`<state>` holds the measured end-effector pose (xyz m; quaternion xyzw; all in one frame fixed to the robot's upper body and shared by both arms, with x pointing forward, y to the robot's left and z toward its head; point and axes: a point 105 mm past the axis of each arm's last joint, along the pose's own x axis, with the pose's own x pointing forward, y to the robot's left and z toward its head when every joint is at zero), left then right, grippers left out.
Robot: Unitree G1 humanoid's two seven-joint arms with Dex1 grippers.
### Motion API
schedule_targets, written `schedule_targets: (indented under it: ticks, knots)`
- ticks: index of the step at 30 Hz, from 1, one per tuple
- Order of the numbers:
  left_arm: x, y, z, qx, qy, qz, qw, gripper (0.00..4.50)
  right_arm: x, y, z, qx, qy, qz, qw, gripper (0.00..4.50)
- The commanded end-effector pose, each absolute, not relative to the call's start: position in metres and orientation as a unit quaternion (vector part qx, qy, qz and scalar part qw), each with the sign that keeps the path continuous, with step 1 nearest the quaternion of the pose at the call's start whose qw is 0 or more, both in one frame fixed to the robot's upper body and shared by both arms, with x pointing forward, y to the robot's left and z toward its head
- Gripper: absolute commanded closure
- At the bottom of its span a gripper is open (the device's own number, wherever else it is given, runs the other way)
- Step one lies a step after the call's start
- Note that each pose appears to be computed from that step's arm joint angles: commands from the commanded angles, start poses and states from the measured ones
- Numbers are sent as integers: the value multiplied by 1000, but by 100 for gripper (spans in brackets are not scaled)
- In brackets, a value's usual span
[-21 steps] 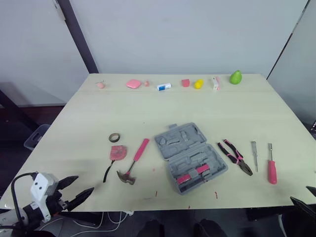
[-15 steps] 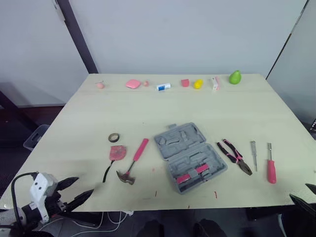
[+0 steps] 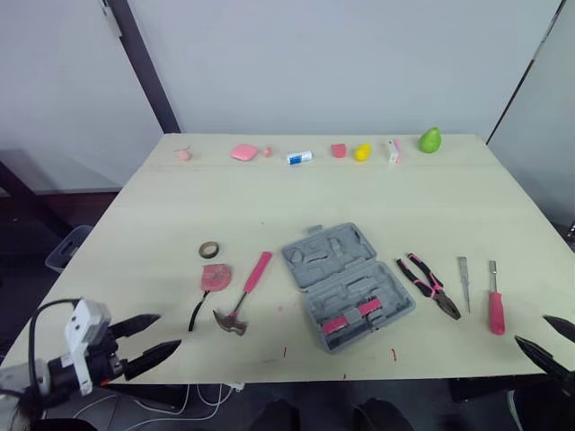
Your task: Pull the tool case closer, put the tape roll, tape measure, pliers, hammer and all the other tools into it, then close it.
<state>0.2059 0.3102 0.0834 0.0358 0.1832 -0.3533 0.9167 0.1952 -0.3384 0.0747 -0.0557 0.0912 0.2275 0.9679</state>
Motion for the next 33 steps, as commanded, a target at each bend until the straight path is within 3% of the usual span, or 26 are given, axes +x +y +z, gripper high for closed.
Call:
schedule_targets:
  ticks: [1, 9, 19, 20, 21, 29, 33]
  knots:
    - [218, 289, 99, 75, 168, -395, 900, 4, 217, -325, 97, -88, 79, 240, 963, 0]
    - [251, 233, 116, 116, 142, -476, 860, 4, 279, -281, 118, -118, 92, 281, 948, 0]
    - [279, 194, 102, 137, 159, -535, 819, 4, 345, -230, 123, -158, 120, 330, 923, 0]
    - [280, 193, 100, 138, 163, -536, 817, 51, 350, -226, 123, -164, 122, 333, 920, 52]
    - [281, 193, 99, 138, 165, -537, 815, 64, 354, -223, 123, -167, 123, 335, 919, 66]
    - [296, 183, 77, 158, 189, -546, 801, 434, 382, -190, 106, -227, 149, 390, 880, 442]
    - [300, 171, 70, 168, 201, -555, 790, 443, 390, -177, 93, -253, 168, 410, 860, 447]
